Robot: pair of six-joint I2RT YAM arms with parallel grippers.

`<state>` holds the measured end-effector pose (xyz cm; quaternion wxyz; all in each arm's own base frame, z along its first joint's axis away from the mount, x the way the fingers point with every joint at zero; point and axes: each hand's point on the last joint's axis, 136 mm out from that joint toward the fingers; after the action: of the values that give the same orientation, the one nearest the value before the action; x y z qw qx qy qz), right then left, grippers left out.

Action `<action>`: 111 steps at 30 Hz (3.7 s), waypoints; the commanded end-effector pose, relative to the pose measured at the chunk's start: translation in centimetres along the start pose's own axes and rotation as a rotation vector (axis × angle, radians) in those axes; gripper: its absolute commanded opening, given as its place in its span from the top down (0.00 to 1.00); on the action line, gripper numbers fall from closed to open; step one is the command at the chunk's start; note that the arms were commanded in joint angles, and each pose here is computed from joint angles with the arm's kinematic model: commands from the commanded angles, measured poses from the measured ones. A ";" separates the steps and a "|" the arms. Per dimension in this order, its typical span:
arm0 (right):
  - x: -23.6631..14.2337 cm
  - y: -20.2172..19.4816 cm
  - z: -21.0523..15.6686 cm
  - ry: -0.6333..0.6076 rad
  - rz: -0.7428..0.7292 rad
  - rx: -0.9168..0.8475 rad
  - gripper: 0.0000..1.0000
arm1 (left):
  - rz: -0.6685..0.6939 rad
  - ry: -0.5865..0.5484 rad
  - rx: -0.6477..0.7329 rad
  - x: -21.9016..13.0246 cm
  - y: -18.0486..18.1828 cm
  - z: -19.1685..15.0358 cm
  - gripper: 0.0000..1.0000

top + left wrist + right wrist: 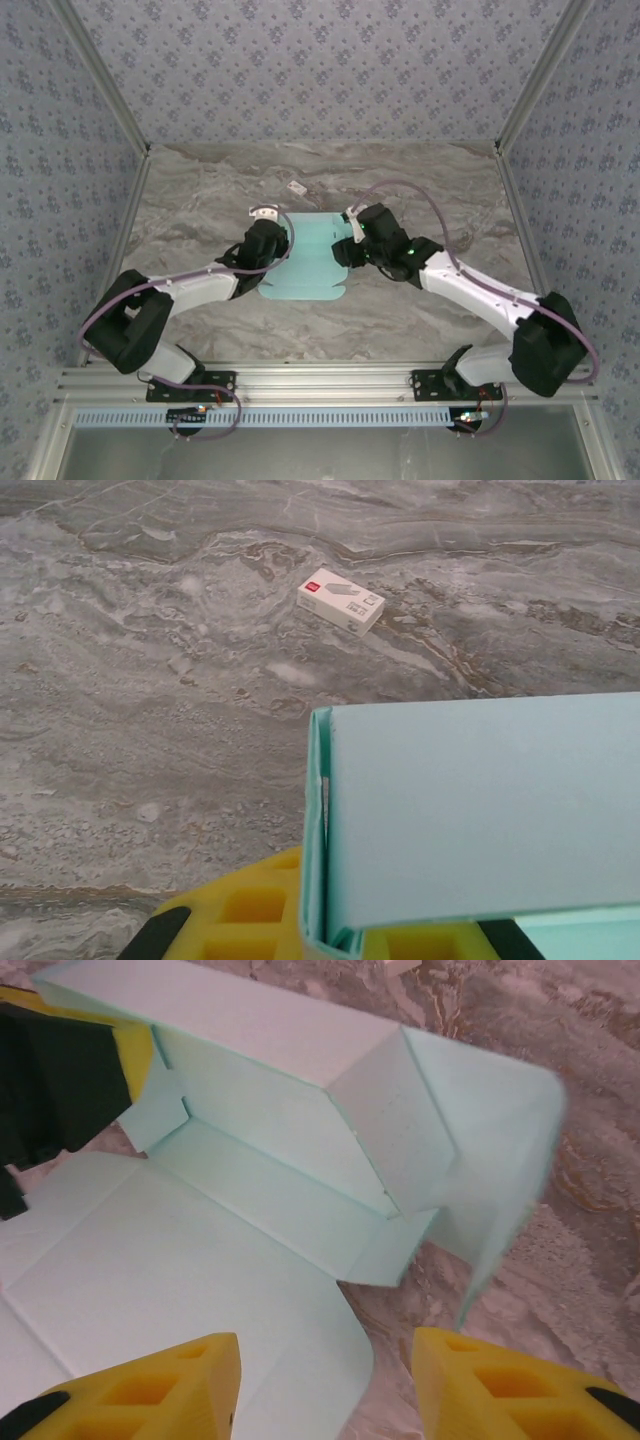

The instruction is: Fold the paper box

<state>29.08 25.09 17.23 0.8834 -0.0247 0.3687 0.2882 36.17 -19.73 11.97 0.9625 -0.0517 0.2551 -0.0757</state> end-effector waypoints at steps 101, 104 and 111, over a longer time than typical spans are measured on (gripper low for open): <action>1.9 -3.3 4.1 -0.029 -0.681 -0.102 0.85 | -0.258 0.048 -0.159 -3.0 -2.7 2.0 0.99; 1.6 -3.4 3.9 -0.020 -0.735 -0.115 0.86 | -0.245 0.050 -0.161 -2.9 -2.5 2.0 1.00; 1.5 -3.9 2.9 0.015 -0.823 -0.129 0.88 | -0.229 0.054 -0.166 -2.9 -2.2 1.9 0.99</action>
<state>33.57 26.66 17.50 0.9291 -0.1805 0.3225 0.0132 34.08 -20.88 13.60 0.9299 -0.1543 0.2941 -0.1582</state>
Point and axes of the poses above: each hand's point on the last joint's axis, 136 mm out from that joint toward the fingers, its own x axis out along the fingers, its own y axis along the line the jaws close on, z = x × y, and after that the axes turned 1 degree about -x, right-handed
